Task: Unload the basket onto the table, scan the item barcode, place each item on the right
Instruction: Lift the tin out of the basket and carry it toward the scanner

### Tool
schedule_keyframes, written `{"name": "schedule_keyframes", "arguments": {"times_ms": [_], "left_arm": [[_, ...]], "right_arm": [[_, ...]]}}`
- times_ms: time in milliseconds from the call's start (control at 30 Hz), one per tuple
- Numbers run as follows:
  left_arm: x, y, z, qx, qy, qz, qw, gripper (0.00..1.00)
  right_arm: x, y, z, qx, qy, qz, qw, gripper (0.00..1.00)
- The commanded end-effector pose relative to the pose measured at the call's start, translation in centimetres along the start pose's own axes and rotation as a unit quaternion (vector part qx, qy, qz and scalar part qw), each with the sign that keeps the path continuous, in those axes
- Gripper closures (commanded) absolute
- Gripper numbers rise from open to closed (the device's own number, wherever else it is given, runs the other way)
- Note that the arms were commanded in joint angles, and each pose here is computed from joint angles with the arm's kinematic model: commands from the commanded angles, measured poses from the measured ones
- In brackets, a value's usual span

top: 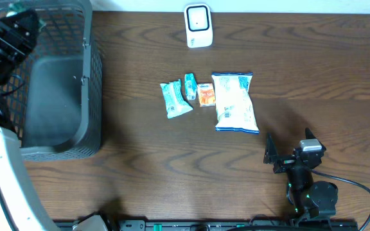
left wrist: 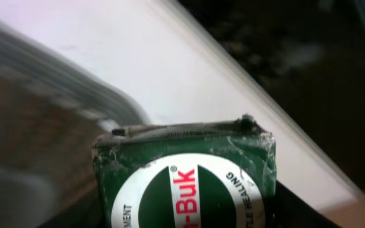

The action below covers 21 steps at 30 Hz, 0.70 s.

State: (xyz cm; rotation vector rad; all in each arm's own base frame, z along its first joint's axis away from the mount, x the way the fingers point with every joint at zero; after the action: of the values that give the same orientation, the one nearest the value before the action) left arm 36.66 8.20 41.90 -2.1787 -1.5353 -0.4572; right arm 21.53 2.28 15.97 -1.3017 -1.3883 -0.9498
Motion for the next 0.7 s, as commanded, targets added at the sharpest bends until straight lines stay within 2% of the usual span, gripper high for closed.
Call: {"name": "schedule_keyframes", "arguments": {"times_ms": [0,167,233,467,667], "left_arm": [[-3.5,0.4,-3.9,-0.067,-0.009,0.073,0.995,0.48],[-8.7,2.3,-6.7,-0.103,0.024,0.149,0.983,0.48],[-10.8,3.1,-6.8,-0.094,0.035,0.176,0.979,0.48],[-17.5,5.7,-2.9,0.044,0.104,0.227,0.967,0.48],[-23.2,8.0,1.3,0.163,0.156,0.283,0.932,0.48]], "right_arm": [[0.0,0.0,0.1,0.003,0.003,-0.001,1.0,0.01],[0.0,0.0,0.1,0.003,0.003,-0.001,1.0,0.01],[0.0,0.0,0.1,0.003,0.003,-0.001,1.0,0.01],[0.0,0.0,0.1,0.003,0.003,-0.001,1.0,0.01],[0.0,0.0,0.1,0.003,0.003,-0.001,1.0,0.01]]}}
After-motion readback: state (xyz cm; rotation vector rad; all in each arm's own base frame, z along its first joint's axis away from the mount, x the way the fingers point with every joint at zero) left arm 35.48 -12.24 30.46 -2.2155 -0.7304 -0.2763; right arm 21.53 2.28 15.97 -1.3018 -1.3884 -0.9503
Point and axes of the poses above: each gripper's point midway between its finger pads, its own y axis out along the fingers, its own z axis along the line the jaws close on, x = y × z, the point moved 3 cm from there along -y, back along the fingers, and after that the axes turned 14 degrees about -y, right-handed, at the moved point
